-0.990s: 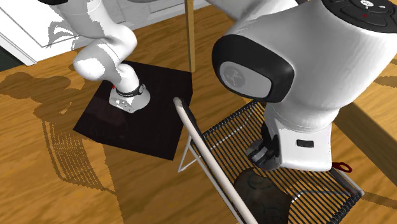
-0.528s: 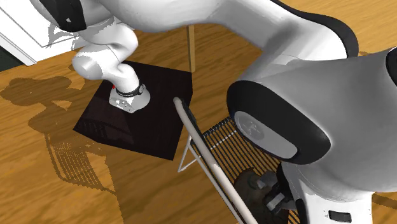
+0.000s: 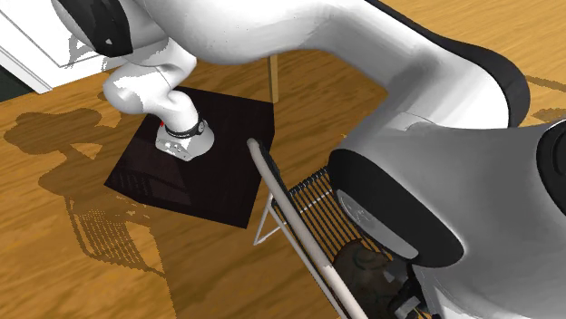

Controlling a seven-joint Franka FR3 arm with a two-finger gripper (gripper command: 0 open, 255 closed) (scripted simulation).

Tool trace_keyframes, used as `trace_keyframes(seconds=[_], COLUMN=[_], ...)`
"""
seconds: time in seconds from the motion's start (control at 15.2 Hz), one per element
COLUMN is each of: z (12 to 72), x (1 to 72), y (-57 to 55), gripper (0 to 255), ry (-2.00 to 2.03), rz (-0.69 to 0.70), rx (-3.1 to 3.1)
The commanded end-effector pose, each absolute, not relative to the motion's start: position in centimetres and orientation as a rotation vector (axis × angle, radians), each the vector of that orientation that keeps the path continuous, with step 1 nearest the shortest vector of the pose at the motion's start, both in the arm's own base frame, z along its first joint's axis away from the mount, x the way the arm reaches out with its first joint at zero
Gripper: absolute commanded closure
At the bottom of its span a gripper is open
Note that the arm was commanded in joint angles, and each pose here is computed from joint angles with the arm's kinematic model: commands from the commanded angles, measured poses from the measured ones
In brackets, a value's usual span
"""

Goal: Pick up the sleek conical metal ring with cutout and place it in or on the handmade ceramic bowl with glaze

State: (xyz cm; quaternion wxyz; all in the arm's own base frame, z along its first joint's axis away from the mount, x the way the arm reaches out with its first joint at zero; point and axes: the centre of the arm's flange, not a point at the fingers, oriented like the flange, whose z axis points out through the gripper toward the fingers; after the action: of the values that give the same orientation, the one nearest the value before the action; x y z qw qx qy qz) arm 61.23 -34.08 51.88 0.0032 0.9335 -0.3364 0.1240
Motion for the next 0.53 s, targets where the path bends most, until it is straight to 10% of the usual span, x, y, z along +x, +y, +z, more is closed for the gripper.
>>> trace_keyframes(seconds=[0.0,0.46], z=[48.3,44.6], x=[59.8,59.8], y=[-36.6,-36.6], gripper=[255,255], ry=[-1.051,-1.051], rz=[0.257,0.257], rx=[2.853,2.853])
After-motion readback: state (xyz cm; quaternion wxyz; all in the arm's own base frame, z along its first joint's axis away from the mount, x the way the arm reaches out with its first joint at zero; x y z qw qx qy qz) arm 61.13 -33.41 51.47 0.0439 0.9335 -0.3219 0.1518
